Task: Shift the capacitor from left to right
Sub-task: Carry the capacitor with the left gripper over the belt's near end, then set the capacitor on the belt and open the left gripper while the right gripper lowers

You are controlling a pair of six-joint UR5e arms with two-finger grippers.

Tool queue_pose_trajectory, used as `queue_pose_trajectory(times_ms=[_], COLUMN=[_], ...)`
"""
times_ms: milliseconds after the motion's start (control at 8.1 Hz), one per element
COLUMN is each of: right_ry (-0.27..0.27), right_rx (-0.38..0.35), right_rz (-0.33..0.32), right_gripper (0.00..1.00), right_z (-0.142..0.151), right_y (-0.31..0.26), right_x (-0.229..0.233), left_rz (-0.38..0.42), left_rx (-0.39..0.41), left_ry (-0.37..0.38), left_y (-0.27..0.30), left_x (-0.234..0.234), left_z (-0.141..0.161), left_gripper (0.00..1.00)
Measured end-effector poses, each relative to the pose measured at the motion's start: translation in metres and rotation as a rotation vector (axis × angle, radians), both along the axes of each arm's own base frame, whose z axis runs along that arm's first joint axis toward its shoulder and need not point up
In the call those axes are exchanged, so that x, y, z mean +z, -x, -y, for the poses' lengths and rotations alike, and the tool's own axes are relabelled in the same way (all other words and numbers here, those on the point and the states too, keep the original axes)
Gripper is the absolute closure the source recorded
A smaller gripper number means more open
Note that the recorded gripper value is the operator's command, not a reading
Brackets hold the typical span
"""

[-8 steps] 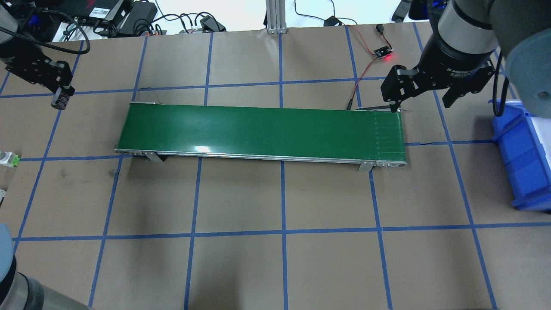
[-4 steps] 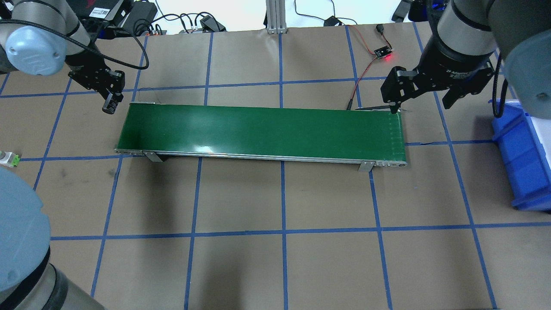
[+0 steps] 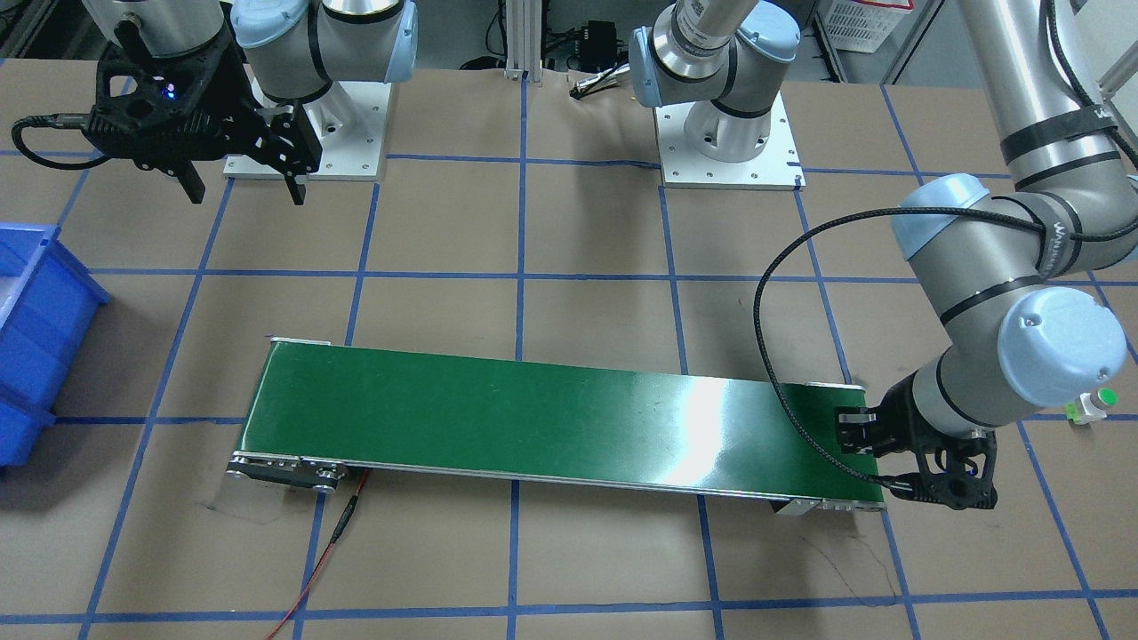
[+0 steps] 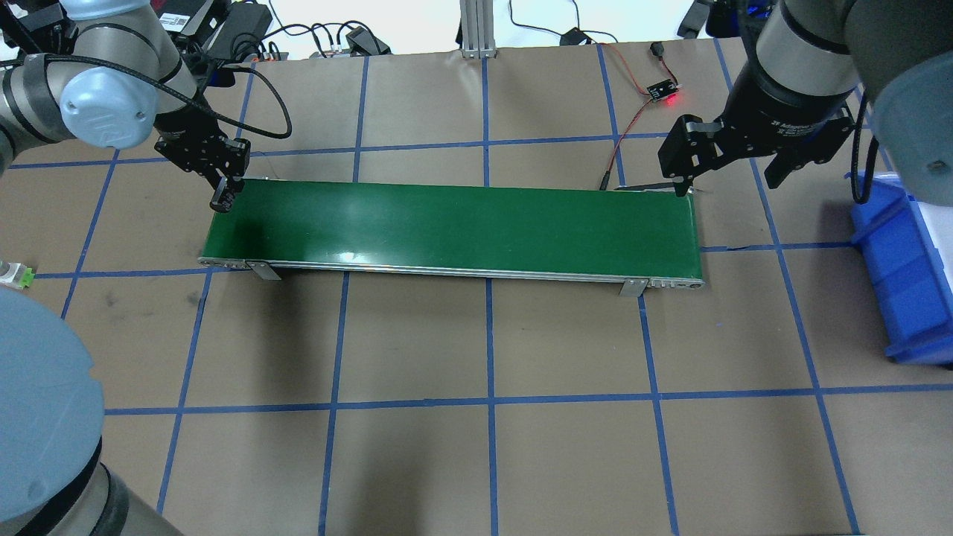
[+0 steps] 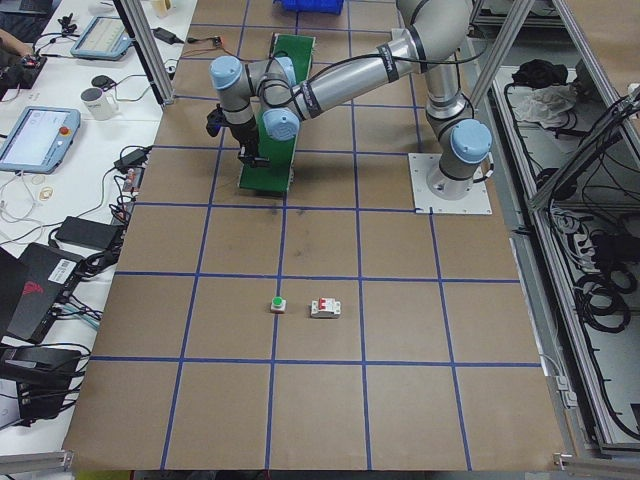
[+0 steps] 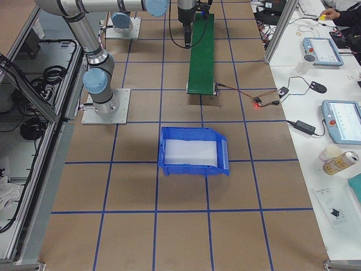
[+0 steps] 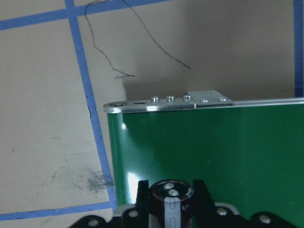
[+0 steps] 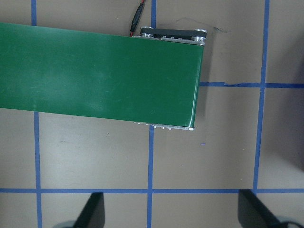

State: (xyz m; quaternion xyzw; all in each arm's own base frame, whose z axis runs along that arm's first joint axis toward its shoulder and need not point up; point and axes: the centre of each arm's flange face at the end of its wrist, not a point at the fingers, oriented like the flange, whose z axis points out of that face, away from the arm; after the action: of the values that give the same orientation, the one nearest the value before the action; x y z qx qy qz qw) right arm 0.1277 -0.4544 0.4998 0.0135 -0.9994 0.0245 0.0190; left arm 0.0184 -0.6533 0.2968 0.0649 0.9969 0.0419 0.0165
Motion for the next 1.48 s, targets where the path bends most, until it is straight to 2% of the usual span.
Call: queue_pose_trajectory(times_ms=[370,494,617,741,864,1111,1358,1481], right_ry=[0.001,0.006,0.014,0.018,0.035,0.021,-0.002,0.010], right_rx=[0.000,-0.001,-0.001,-0.004,-0.008,-0.010,-0.007,-0.007], right_rz=[-0.001,-0.001,-0.001,0.002,0.008,0.002,-0.025,-0.035], right_gripper=[0.00,0.00,0.00,0.00,0.00,0.00,0.00,0.00], right_z=[0.000,0.000,0.001,0.003,0.006,0.026,0.055,0.074], right_y=[0.000,0.000,0.001,0.001,0.001,0.002,0.005,0.006], right_x=[0.000,0.001,0.003,0.005,0.011,0.000,-0.028,-0.046], left_rz=[-0.025,-0.030,-0.032,-0.032,-0.039,-0.108,-0.128,-0.125], left_rx=[0.002,0.010,0.019,0.022,0.024,0.034,0.071,0.081], left_ry=[-0.007,-0.008,-0.008,-0.005,0.009,0.035,0.065,0.075], left_y=[0.007,0.008,0.009,0.009,0.010,0.017,0.027,0.042], left_x=[-0.022,-0.028,-0.031,-0.034,-0.038,-0.046,-0.029,-0.012], left_z=[-0.002,-0.002,-0.002,-0.001,0.002,0.004,0.003,-0.002], left_gripper=[1.00,0.94,0.45,0.29,0.27,0.09,0.00,0.00])
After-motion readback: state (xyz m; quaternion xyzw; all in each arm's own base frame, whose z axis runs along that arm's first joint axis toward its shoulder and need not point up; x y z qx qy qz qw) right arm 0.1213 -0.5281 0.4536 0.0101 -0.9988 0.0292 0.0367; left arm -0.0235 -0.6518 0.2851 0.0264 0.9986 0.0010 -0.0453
